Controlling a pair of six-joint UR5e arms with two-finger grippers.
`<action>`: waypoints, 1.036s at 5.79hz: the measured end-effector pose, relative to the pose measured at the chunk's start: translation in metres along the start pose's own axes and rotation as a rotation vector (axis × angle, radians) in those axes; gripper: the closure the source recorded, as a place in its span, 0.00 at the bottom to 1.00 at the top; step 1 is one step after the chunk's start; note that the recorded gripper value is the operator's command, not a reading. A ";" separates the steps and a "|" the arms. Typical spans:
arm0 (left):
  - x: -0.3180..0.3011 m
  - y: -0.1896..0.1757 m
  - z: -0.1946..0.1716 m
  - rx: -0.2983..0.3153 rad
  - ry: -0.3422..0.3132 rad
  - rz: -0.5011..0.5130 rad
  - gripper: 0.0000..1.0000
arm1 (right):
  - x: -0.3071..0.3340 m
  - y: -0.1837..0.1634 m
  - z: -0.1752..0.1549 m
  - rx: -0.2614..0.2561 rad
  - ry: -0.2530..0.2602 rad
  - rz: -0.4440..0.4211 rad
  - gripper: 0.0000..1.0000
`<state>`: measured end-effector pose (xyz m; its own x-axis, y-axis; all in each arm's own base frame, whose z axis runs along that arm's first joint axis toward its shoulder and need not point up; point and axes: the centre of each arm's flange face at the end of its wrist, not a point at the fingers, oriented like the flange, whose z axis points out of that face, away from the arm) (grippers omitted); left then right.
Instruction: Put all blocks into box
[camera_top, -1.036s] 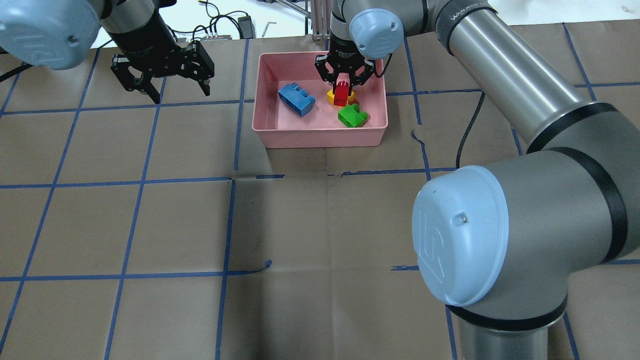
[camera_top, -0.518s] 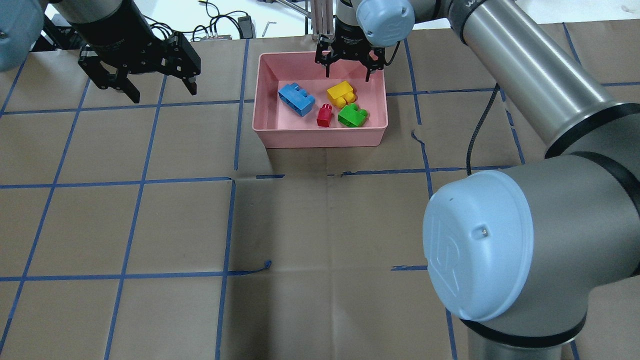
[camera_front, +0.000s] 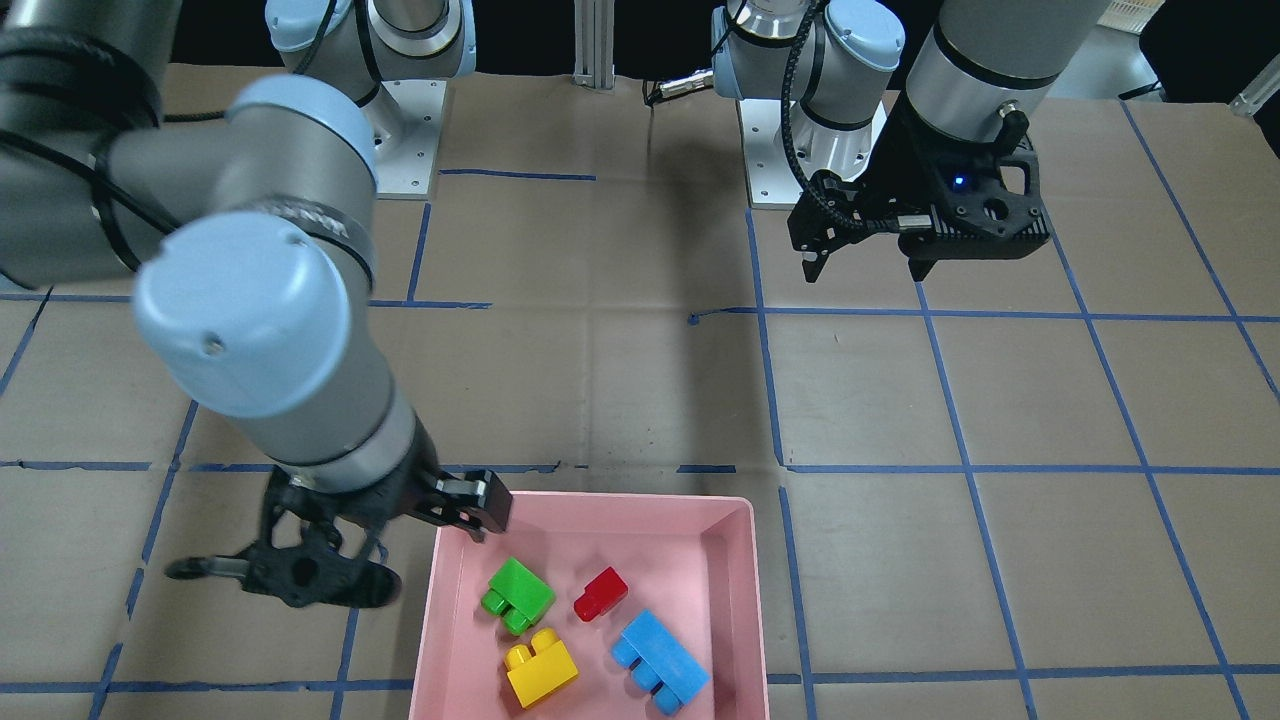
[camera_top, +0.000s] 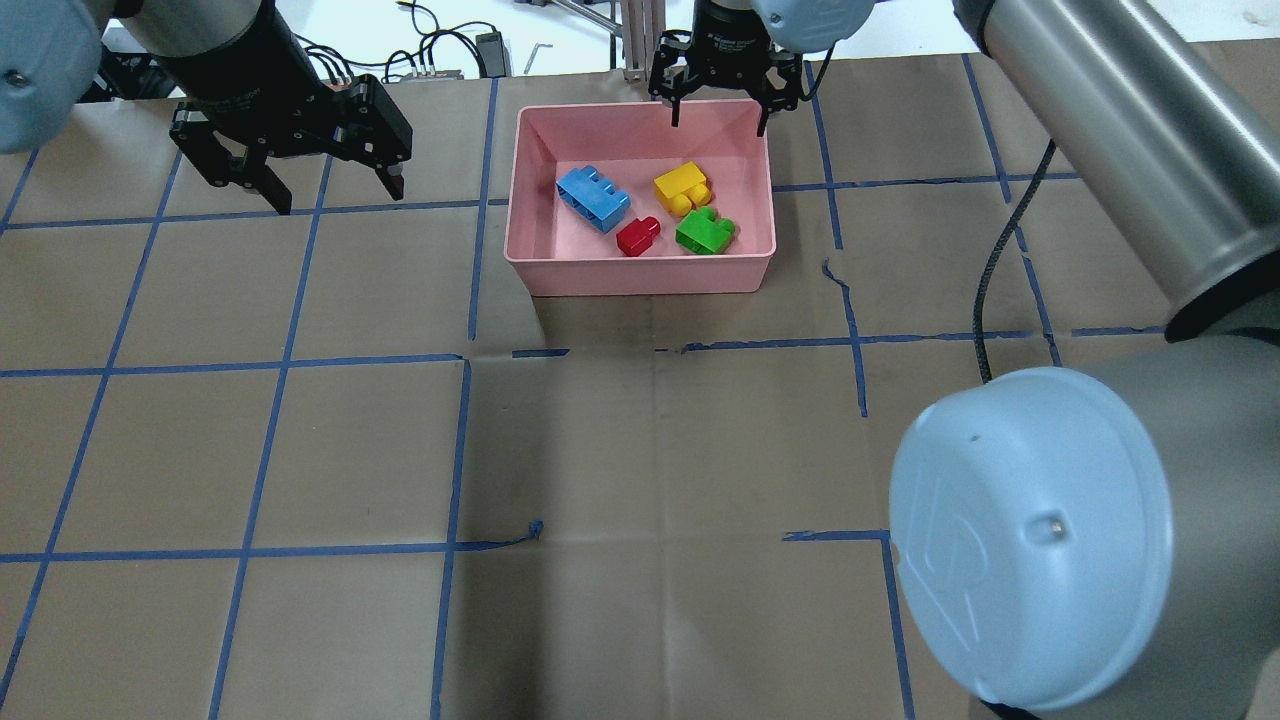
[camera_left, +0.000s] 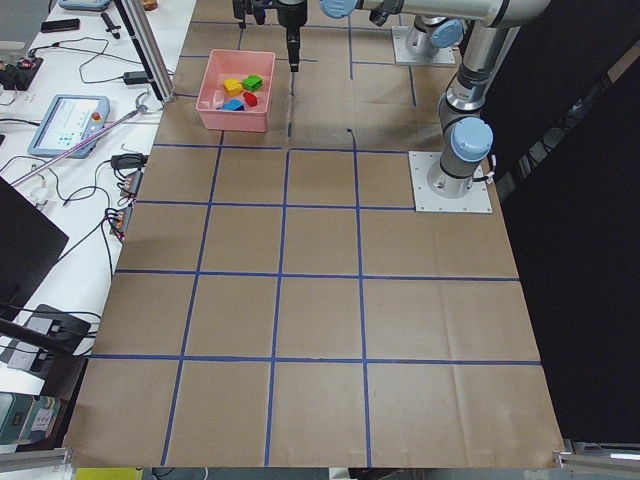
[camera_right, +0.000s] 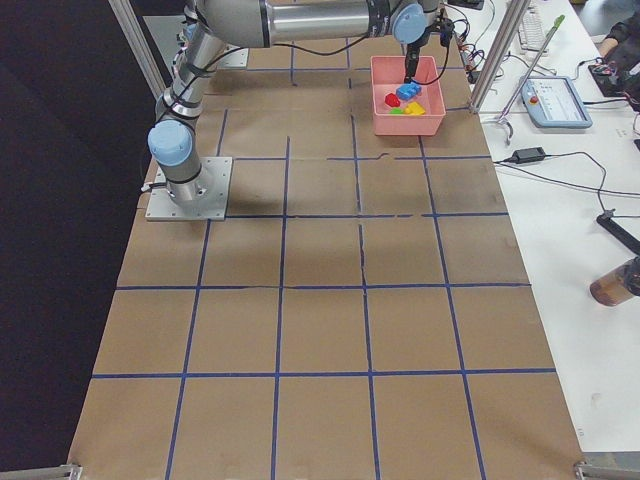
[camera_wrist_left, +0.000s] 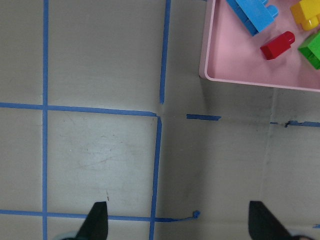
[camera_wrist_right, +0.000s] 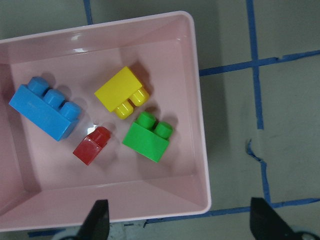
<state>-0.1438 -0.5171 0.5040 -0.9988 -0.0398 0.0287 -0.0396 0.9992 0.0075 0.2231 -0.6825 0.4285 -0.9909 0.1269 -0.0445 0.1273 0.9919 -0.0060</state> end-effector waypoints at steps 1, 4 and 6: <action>0.003 0.002 0.000 0.003 0.002 0.019 0.01 | 0.042 0.025 -0.021 -0.016 0.007 -0.036 0.00; 0.003 0.008 -0.005 0.012 -0.002 0.029 0.01 | 0.097 0.136 -0.069 -0.023 0.036 -0.050 0.00; 0.002 0.009 -0.002 0.003 -0.008 0.029 0.01 | 0.100 0.164 -0.089 -0.025 0.050 -0.037 0.00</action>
<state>-0.1465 -0.5083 0.5065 -0.9997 -0.0106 0.0207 -0.0105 0.9999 0.0037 0.1411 -0.5062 0.5117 -0.9959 0.0903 0.0054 0.0904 0.9957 0.0187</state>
